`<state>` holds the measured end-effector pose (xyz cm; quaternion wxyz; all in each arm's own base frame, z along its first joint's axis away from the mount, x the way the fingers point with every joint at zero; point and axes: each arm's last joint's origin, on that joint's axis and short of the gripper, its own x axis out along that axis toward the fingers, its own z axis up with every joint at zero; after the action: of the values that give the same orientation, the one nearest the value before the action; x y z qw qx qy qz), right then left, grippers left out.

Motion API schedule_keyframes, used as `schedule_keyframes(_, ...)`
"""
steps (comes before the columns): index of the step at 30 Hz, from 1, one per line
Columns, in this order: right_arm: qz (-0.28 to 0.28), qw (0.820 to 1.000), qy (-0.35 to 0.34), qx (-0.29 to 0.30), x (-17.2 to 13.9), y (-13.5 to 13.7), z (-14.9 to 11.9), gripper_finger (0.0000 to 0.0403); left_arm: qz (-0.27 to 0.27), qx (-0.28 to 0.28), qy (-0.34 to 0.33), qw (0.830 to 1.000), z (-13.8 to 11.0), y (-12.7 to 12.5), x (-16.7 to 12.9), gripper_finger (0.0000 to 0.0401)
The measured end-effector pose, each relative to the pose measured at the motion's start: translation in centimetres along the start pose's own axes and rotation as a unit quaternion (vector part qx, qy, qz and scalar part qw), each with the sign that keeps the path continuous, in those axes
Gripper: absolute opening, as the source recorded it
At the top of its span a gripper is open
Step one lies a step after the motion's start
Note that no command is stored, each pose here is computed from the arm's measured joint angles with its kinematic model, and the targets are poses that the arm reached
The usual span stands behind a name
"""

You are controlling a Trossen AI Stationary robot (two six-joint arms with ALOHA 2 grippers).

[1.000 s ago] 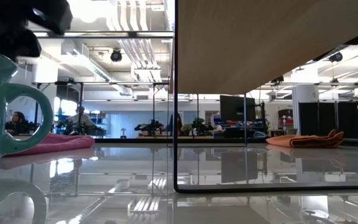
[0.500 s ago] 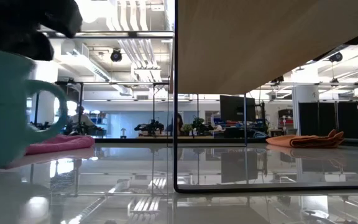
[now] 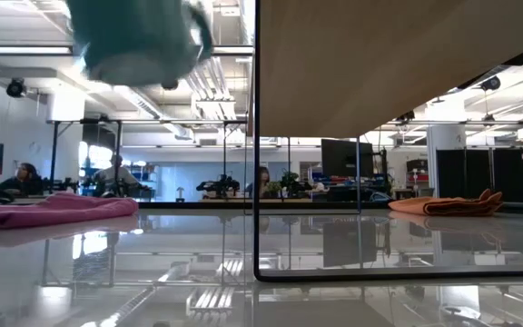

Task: Stack small to large cups/mugs on shelf
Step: Put the blue mug on the shelf

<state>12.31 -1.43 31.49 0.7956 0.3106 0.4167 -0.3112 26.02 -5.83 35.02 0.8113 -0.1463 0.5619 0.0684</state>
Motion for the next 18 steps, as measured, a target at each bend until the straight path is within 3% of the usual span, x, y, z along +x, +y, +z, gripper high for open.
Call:
schedule_keyframes(6, 0.009, 1.000, 0.006, 0.011, 0.2, 0.2, 0.1, 0.0178, 0.002, 0.058, -0.056, 0.997, 4.1, 0.5, -4.8, 0.0001)
schedule_keyframes(11, 0.045, 0.999, 0.003, 0.016, 0.8, 1.3, 0.7, 0.0174, 0.024, 0.122, -0.076, 0.989, 8.3, 0.9, -4.7, 0.0001)
schedule_keyframes(18, 0.094, 0.995, -0.008, 0.015, 1.6, 2.9, 1.7, 0.0154, -0.002, 0.199, -0.094, 0.975, 13.0, 0.6, -2.8, 0.0000)
